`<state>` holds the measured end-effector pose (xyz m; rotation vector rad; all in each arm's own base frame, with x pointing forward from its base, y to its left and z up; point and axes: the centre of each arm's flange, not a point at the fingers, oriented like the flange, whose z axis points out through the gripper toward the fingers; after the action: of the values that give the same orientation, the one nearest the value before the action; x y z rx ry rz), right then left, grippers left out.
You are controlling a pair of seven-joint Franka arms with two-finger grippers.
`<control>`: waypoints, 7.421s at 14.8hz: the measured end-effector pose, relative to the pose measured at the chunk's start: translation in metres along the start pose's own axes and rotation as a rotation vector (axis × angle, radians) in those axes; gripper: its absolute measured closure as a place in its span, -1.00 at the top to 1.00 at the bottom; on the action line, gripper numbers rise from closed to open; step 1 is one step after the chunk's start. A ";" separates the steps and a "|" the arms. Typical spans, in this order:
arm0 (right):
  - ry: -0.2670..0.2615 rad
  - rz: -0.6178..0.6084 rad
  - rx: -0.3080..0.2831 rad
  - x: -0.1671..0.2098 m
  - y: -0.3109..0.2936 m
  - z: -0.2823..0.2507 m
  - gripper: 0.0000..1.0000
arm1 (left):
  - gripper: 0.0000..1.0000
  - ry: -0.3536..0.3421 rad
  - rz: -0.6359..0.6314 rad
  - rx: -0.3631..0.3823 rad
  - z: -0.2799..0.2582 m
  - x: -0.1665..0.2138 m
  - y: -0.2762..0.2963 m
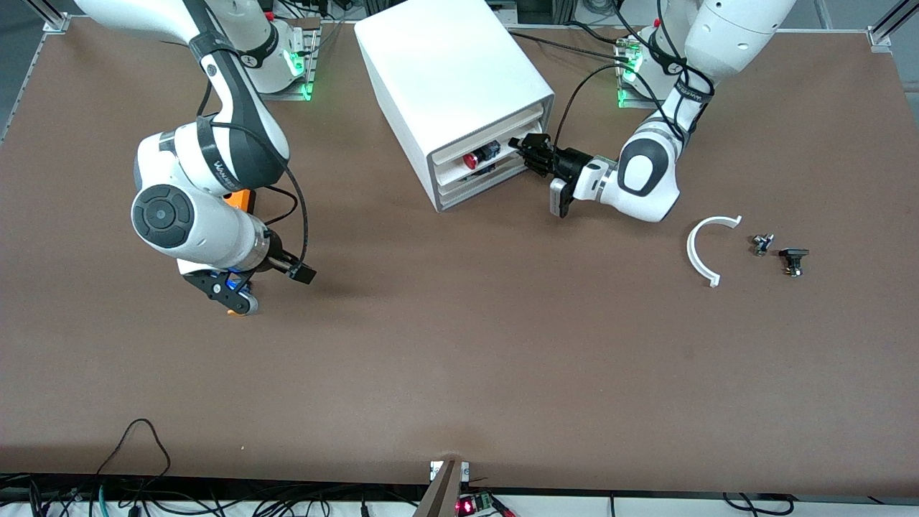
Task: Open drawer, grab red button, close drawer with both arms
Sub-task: 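Pull the cabinet drawer open with the left gripper, then grasp the red button with the right gripper while the left gripper withdraws, then lift the red button out with the right gripper while the left gripper approaches, then push the drawer shut with the left gripper while the right gripper carries the button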
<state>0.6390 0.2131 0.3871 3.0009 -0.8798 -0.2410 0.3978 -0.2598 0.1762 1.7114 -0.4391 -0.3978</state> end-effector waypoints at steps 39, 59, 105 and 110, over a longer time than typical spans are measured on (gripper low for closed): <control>-0.011 0.457 0.310 -0.301 -0.250 0.033 1.00 | 1.00 -0.097 -0.511 0.734 -0.312 0.098 0.152; -0.025 0.448 0.272 -0.357 -0.266 0.092 -0.19 | 1.00 -0.087 -0.583 1.173 -0.326 0.117 0.148; -0.053 -0.530 0.044 0.079 0.036 0.168 -0.19 | 0.98 0.309 -1.030 1.131 -0.046 0.159 0.102; -0.065 -0.518 0.035 0.081 0.045 0.175 -0.19 | 0.98 0.321 -1.031 1.099 -0.017 0.138 0.104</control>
<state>0.6560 0.1380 0.2044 3.2095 -0.0892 -0.3261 0.5185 -0.3310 0.2785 2.9585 0.6618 -0.6483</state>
